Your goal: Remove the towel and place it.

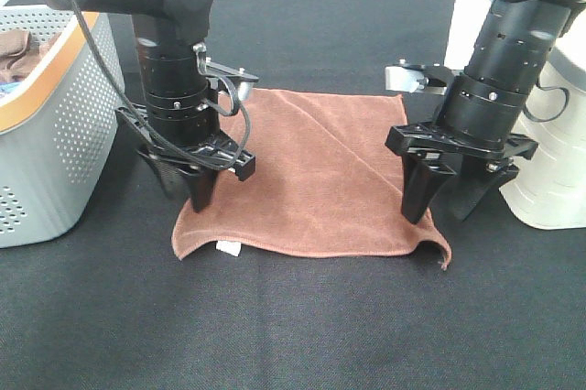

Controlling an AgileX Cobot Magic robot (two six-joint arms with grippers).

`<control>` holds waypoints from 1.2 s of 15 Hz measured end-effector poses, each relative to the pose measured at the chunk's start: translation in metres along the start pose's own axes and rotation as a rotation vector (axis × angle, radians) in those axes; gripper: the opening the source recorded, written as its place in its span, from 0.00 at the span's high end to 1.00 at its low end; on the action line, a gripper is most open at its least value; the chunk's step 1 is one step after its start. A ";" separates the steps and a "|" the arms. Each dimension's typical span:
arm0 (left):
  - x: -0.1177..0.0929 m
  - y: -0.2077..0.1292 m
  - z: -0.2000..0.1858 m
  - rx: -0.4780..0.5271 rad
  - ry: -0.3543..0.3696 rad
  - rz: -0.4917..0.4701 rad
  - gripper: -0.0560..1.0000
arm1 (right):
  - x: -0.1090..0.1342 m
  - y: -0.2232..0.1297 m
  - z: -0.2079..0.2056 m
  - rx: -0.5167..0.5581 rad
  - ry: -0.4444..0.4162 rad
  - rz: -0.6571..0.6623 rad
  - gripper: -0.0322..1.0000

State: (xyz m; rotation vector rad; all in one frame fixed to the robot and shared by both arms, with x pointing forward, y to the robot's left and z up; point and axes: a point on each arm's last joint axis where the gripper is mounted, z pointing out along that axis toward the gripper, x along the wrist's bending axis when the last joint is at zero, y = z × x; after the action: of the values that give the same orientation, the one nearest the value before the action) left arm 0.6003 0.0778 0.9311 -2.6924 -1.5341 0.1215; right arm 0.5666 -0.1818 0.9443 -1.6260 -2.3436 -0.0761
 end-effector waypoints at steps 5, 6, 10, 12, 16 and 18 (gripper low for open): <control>-0.001 -0.006 -0.030 -0.072 -0.001 0.001 0.26 | 0.009 -0.007 -0.021 -0.055 0.027 -0.005 0.34; -0.003 -0.012 -0.054 -0.129 -0.001 0.003 0.26 | 0.015 -0.013 -0.036 -0.103 0.042 -0.010 0.34; -0.006 -0.046 -0.137 -0.340 0.000 0.014 0.26 | 0.034 -0.040 -0.086 -0.244 0.058 -0.050 0.34; -0.007 -0.084 -0.196 -0.506 0.015 0.024 0.25 | 0.045 -0.064 -0.119 -0.354 0.047 -0.085 0.34; -0.008 -0.160 -0.261 -0.719 0.035 0.031 0.25 | 0.060 -0.115 -0.158 -0.511 0.031 -0.137 0.34; -0.008 -0.180 -0.261 -0.728 0.033 0.025 0.25 | 0.063 -0.132 -0.163 -0.544 0.025 -0.147 0.34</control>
State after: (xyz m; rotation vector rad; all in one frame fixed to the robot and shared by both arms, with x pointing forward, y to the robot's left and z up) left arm 0.4652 0.1636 1.2048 -3.1945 -1.8018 -0.5934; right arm 0.4577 -0.2057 1.1326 -1.6417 -2.5618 -0.8221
